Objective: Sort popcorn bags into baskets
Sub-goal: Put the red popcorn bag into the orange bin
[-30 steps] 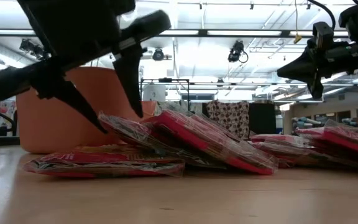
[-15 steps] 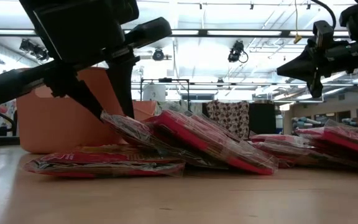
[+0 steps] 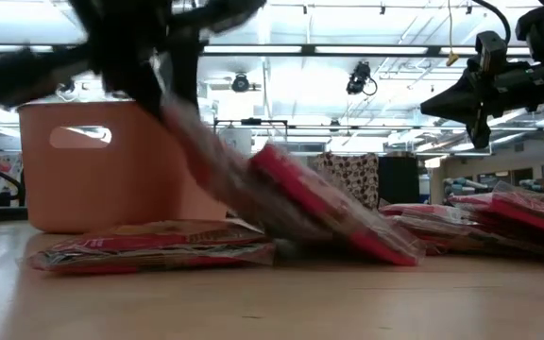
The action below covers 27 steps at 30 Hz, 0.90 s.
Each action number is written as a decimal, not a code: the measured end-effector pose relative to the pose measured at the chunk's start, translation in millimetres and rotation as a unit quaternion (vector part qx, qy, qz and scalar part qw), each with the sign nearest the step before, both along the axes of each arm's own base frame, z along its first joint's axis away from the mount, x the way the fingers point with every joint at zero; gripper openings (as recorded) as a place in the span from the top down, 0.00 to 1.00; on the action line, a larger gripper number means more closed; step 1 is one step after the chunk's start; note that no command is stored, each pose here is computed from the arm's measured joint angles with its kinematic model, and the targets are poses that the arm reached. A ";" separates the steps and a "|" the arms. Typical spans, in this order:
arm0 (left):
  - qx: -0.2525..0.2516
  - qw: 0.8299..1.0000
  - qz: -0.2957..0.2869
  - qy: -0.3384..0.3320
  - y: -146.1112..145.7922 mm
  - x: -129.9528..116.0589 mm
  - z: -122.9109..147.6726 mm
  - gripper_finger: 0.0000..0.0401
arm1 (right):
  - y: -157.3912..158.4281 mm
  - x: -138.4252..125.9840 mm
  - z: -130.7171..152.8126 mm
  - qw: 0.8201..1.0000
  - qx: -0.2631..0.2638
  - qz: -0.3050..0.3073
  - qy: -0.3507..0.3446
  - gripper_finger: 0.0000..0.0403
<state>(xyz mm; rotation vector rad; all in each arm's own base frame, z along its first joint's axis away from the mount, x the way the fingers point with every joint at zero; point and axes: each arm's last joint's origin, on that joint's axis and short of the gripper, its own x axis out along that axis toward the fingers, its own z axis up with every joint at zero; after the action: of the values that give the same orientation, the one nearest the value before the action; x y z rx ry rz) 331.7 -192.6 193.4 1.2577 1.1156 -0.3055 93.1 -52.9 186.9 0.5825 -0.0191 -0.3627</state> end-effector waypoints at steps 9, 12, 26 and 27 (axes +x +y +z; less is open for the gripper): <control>-0.031 0.997 -0.003 -0.073 5.2 1.0 54.9 0.98 | 0.0 0.0 0.6 1.000 -0.002 0.000 -0.003 0.90; -0.017 0.996 -0.004 -0.088 8.9 -4.0 67.2 0.98 | 0.0 0.0 0.6 1.000 -0.002 0.000 -0.003 0.90; 0.026 0.993 0.086 -0.081 59.1 -38.8 112.3 0.99 | -0.1 0.1 1.7 1.000 -0.005 0.000 -0.007 0.90; 0.018 0.991 0.104 -0.085 64.6 -42.6 116.5 0.99 | -0.1 0.1 1.8 1.000 -0.005 0.000 -0.008 0.90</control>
<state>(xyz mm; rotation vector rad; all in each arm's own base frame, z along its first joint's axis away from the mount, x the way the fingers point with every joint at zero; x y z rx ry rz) 289.1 -127.9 309.9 1.1644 1.0966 -0.0212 93.2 -53.0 188.8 0.5752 -0.0361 -0.3576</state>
